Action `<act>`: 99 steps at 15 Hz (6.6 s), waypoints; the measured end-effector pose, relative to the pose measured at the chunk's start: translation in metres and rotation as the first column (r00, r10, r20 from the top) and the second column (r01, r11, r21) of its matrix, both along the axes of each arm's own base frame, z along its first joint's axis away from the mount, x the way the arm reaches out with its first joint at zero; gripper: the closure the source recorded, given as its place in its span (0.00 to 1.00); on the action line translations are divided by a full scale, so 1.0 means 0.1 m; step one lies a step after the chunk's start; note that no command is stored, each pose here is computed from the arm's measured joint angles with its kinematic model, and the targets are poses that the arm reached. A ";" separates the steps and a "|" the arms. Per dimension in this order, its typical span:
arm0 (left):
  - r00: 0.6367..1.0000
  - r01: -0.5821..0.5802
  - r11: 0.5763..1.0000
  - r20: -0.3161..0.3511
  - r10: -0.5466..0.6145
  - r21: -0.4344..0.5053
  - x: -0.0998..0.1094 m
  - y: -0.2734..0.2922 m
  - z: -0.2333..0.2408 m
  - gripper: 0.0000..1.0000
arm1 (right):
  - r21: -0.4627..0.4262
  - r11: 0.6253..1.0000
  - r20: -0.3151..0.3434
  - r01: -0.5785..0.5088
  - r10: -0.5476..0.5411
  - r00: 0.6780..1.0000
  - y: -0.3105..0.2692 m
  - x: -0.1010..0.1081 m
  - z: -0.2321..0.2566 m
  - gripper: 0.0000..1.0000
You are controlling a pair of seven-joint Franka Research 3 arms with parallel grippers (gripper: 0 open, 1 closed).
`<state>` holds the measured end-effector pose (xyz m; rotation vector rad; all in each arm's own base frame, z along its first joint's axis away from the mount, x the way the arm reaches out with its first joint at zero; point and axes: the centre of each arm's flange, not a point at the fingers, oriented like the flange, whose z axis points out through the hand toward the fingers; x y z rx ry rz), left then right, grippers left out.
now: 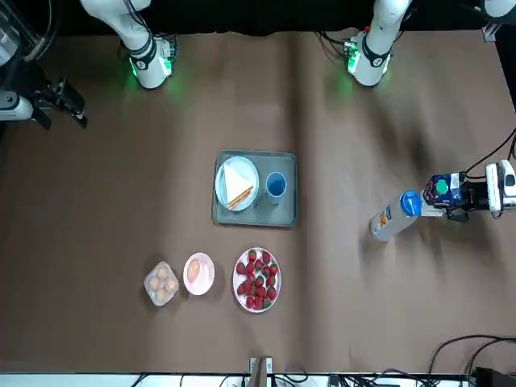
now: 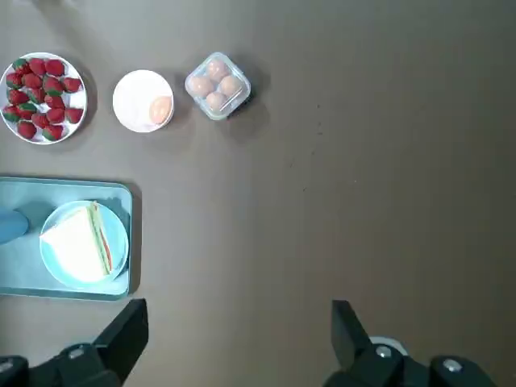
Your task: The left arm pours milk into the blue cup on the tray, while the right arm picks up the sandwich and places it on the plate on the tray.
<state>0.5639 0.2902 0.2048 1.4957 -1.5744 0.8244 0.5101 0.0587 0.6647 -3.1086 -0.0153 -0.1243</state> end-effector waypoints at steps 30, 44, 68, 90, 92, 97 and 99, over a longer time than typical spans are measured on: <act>0.979 -0.195 0.974 0.030 0.200 -0.117 -0.40 0.74 -0.69 0.01 | -0.012 0.996 -0.067 0.089 -0.089 0.994 -0.40 0.23 -0.28 0.00; 0.980 -0.157 0.911 0.172 0.097 0.382 0.01 0.29 2.74 0.01 | 0.014 0.999 -0.099 0.051 -0.049 0.994 -0.29 0.19 -0.29 0.00; 0.631 -0.378 0.198 0.095 0.770 0.904 0.29 -4.56 3.65 0.01 | 0.022 0.999 -0.121 0.023 -0.020 0.992 -0.32 0.19 -0.35 0.00; 0.191 -0.302 -0.096 0.159 0.969 0.948 -0.27 -3.87 4.22 0.01 | 0.014 1.000 -0.126 -0.010 0.012 0.992 -0.32 0.19 -0.38 0.00; 0.146 -0.337 -0.108 0.165 0.975 0.935 -0.21 -3.87 4.22 0.01 | 0.014 1.000 -0.125 -0.014 0.016 0.992 -0.31 0.19 -0.38 0.00; 0.016 -0.386 -0.077 0.090 0.996 0.919 -0.19 -3.50 4.25 0.01 | 0.007 0.999 -0.113 -0.037 0.037 0.993 -0.25 0.20 -0.38 0.00; 0.000 -0.399 -0.076 0.083 0.997 0.914 -0.29 -3.38 4.21 0.01 | 0.003 0.999 -0.113 -0.044 0.044 0.993 -0.21 0.20 -0.39 0.00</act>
